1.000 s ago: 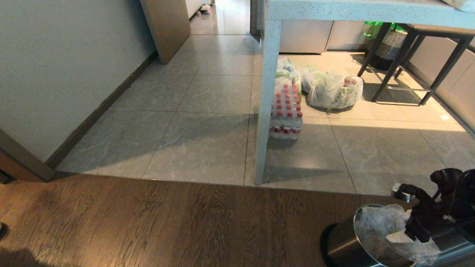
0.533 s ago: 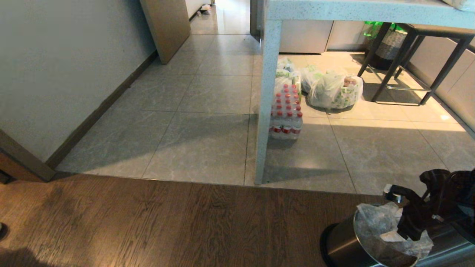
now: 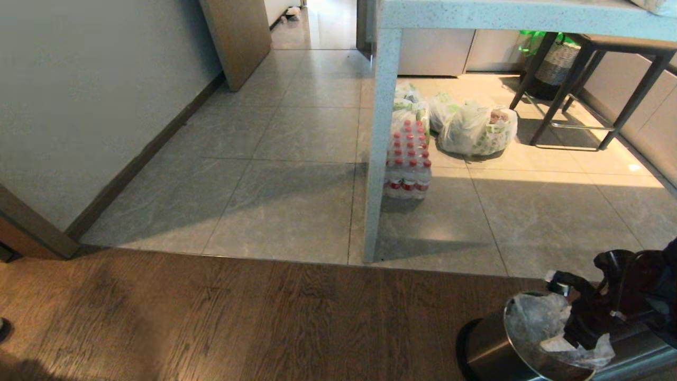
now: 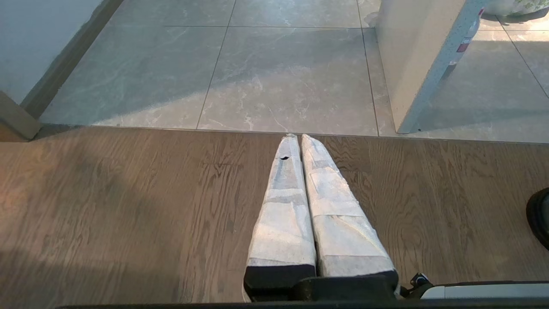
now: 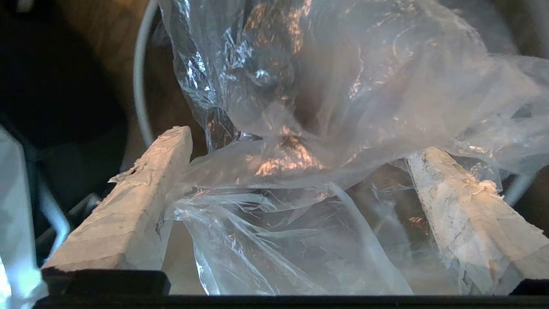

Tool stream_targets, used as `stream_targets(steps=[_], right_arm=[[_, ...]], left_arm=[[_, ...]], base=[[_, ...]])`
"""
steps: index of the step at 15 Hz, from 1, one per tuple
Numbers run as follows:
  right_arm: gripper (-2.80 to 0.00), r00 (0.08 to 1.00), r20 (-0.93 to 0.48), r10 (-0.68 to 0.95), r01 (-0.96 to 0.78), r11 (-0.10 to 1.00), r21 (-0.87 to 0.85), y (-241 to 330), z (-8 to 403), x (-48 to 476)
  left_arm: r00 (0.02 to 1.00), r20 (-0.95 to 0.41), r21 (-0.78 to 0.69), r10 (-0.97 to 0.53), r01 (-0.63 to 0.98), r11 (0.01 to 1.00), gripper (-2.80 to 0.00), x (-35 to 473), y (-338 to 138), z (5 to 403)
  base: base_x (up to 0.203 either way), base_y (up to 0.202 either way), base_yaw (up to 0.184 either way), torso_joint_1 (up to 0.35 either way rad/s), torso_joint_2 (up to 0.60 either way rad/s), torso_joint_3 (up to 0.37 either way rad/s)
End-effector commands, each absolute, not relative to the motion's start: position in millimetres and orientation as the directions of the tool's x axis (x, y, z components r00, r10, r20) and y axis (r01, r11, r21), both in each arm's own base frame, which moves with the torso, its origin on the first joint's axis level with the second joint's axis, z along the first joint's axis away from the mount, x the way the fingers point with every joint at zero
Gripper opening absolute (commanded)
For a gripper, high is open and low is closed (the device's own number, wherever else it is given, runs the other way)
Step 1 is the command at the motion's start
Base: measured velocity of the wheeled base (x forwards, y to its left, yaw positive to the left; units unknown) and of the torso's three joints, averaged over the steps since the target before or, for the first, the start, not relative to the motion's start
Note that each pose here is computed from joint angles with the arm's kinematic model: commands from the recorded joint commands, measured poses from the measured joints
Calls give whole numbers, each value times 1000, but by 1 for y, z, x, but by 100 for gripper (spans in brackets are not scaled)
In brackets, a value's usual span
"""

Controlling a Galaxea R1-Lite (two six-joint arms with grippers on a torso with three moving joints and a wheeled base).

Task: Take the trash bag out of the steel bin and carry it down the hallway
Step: Pick up the trash bag

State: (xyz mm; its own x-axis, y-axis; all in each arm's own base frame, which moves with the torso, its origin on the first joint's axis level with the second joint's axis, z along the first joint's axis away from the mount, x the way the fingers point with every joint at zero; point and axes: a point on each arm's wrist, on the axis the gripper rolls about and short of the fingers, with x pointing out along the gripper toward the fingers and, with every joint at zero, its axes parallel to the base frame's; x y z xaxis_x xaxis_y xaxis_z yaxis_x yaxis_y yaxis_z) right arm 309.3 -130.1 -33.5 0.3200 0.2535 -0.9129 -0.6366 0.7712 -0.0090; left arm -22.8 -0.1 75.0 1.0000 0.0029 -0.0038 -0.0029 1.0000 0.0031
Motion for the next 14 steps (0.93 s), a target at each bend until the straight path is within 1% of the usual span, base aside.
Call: stream_targets(steps=[1, 5, 6, 10, 14], right_arm=[[0, 312, -913, 264, -637, 771, 5, -131, -39, 307], [0, 321, -911, 259, -613, 790, 9, -132, -38, 309], [-280, 323, -911, 256, -609, 793, 7, -132, -37, 309], [-280, 310, -914, 261, -610, 792, 19, -129, -34, 306], [-280, 298, -916, 269, -585, 809, 48, -122, -21, 301]], left_arm=[[1000, -6, 3, 3, -3, 1000, -280, -23, 0, 75], [1000, -6, 3, 3, -3, 1000, -280, -23, 0, 75], [1000, -6, 3, 3, -3, 1000, -280, -23, 0, 75], [1000, -6, 3, 3, -3, 1000, -280, -23, 0, 75], [1000, -6, 3, 3, -3, 1000, -280, -23, 0, 75]], base=[[0, 0, 0, 0, 0, 0], [0, 0, 0, 0, 0, 0], [0, 0, 0, 0, 0, 0], [0, 0, 0, 0, 0, 0], [0, 0, 0, 0, 0, 0]])
